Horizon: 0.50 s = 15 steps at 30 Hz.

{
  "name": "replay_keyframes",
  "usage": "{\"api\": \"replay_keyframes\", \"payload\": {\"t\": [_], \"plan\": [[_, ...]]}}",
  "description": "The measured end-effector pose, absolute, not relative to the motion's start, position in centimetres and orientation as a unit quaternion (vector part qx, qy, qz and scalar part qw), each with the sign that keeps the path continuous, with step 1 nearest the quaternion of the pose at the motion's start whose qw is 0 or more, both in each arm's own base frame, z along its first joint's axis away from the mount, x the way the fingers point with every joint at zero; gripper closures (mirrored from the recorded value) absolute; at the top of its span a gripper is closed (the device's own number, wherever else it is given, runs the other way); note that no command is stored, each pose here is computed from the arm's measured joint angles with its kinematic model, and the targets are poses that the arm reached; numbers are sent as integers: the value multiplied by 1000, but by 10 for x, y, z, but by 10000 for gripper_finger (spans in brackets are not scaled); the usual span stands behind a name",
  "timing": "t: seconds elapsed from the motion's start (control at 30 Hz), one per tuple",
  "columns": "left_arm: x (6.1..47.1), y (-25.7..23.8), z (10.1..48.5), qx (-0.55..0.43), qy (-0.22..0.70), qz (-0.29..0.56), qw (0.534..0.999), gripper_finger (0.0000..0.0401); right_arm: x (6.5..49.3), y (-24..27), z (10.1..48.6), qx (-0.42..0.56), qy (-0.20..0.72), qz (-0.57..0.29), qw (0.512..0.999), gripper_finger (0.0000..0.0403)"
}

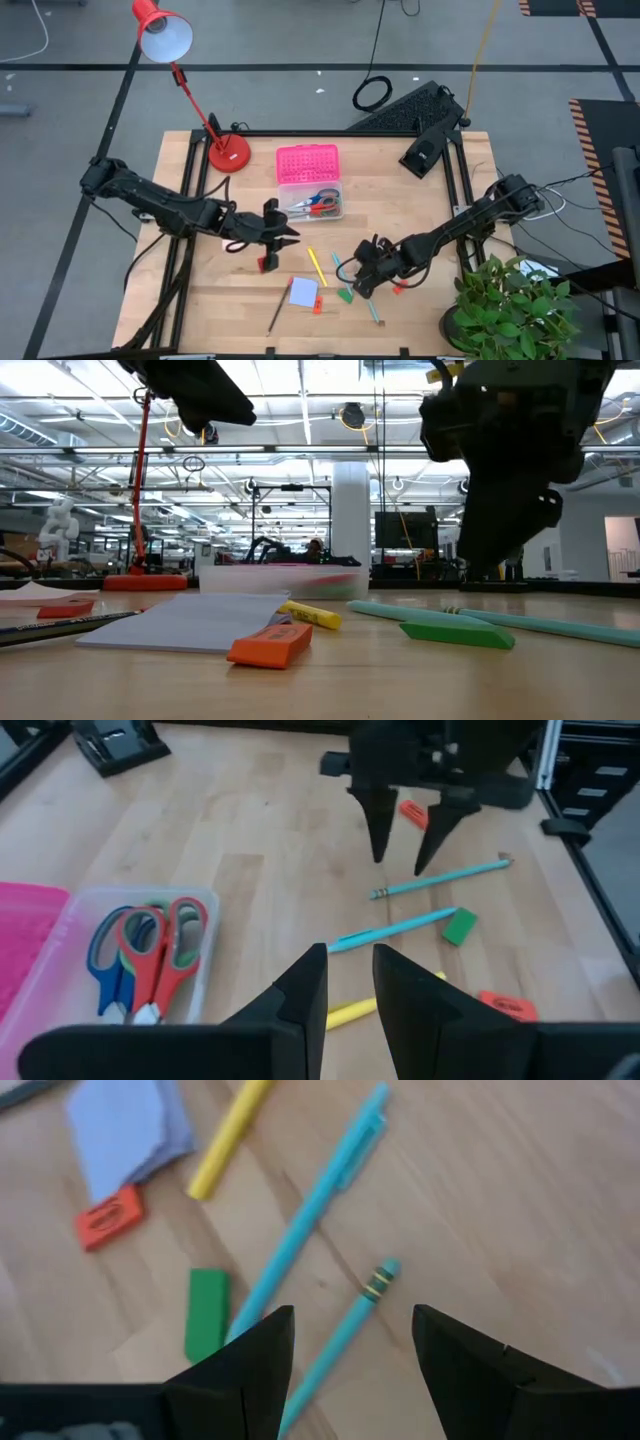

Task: Pack school essentials
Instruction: Put the light blue pencil into the pink supply box

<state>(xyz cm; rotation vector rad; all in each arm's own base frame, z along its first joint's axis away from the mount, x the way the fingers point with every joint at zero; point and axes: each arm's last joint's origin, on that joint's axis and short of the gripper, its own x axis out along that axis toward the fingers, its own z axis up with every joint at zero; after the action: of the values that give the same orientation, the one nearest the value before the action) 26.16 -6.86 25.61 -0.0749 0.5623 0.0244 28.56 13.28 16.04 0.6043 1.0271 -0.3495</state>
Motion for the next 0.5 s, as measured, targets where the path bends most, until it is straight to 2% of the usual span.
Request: {"api": "replay_keyframes", "payload": {"t": [0.23, 0.5], "plan": [[264, -59, 256, -48, 276, 30, 959, 316, 289, 135, 163, 301, 464, -157, 818, 207], [264, -59, 256, -49, 276, 29, 960, 316, 300, 137, 147, 283, 491, -159, 808, 207]]}}
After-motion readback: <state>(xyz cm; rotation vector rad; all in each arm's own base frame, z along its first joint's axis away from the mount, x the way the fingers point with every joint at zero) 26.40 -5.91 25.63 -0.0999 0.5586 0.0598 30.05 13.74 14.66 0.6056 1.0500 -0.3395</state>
